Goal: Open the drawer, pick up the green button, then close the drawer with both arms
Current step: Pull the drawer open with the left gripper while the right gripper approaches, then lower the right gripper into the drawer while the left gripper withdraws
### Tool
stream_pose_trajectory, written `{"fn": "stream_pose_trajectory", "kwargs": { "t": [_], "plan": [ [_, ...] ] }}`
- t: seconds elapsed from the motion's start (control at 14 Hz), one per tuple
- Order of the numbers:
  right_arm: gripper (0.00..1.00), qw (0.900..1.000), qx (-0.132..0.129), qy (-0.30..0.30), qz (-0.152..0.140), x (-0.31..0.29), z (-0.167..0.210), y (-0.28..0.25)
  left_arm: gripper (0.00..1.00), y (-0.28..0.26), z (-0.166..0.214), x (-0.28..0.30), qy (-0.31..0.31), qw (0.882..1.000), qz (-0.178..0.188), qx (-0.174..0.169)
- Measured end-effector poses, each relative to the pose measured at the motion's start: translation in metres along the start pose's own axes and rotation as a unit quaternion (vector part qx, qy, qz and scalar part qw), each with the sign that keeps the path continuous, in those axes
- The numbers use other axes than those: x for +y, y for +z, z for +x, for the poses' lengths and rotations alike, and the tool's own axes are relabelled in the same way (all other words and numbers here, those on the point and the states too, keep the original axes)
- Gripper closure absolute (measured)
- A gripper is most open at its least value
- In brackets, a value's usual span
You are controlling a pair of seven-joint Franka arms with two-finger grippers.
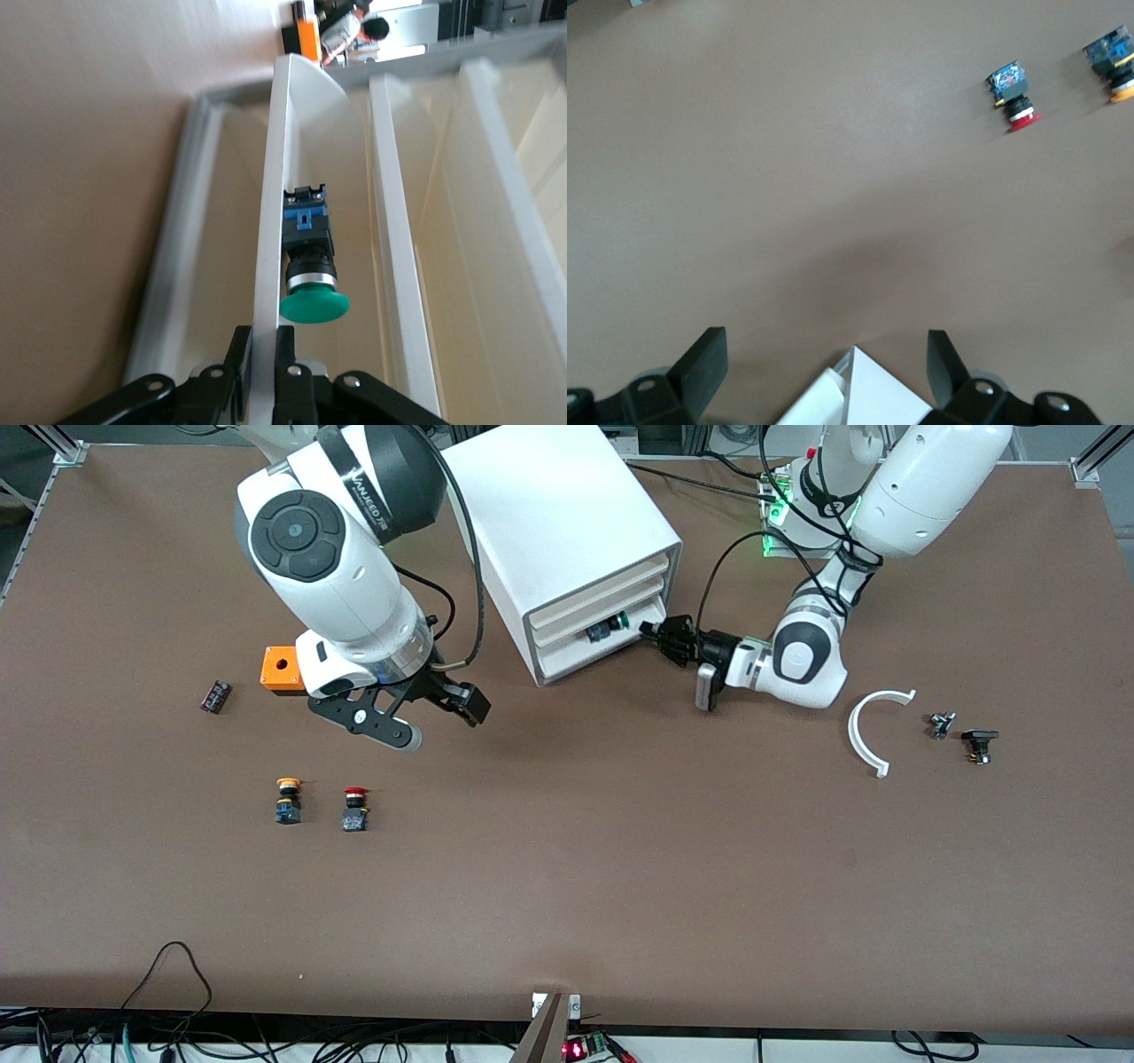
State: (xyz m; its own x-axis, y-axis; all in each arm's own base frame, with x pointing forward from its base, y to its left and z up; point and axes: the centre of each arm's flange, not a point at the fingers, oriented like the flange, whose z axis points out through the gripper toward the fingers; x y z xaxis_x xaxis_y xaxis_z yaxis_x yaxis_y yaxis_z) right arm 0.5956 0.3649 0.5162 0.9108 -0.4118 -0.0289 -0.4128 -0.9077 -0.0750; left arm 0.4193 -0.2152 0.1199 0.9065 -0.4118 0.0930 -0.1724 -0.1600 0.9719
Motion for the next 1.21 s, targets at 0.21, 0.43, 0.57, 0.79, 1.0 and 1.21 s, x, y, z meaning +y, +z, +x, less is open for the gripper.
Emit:
{"fn": "stream_pose_trajectory", "kwargs": {
  "t": [0.21, 0.43, 0.57, 0.79, 1.0, 1.21],
  "plan": [
    [0.0, 1.0, 0.0, 0.026, 0.003, -0.011, -0.009, 0.002, 0.86, -0.044, 0.035, 0.002, 0.008, 0.999, 0.035, 0.007],
    [0.0, 0.998, 0.0, 0.056, 0.007, -0.027, -0.021, 0.006, 0.86, -0.073, 0.06, 0.004, 0.011, 0.998, 0.059, 0.012],
    [0.0, 0.996, 0.001, 0.088, 0.015, -0.042, -0.033, 0.013, 0.86, -0.078, 0.067, 0.003, 0.011, 0.998, 0.062, 0.016],
    [0.0, 0.991, 0.001, 0.132, 0.028, -0.069, -0.059, 0.034, 0.71, -0.086, 0.072, 0.002, 0.0, 0.997, 0.067, 0.024],
    [0.0, 0.985, -0.005, 0.167, 0.028, -0.092, -0.089, 0.06, 0.41, -0.107, 0.083, 0.007, -0.006, 0.996, 0.082, 0.028],
    [0.0, 0.978, -0.01, 0.204, 0.031, -0.113, -0.113, 0.095, 0.1, -0.141, 0.106, 0.029, -0.036, 0.992, 0.12, -0.003]
  ]
}}
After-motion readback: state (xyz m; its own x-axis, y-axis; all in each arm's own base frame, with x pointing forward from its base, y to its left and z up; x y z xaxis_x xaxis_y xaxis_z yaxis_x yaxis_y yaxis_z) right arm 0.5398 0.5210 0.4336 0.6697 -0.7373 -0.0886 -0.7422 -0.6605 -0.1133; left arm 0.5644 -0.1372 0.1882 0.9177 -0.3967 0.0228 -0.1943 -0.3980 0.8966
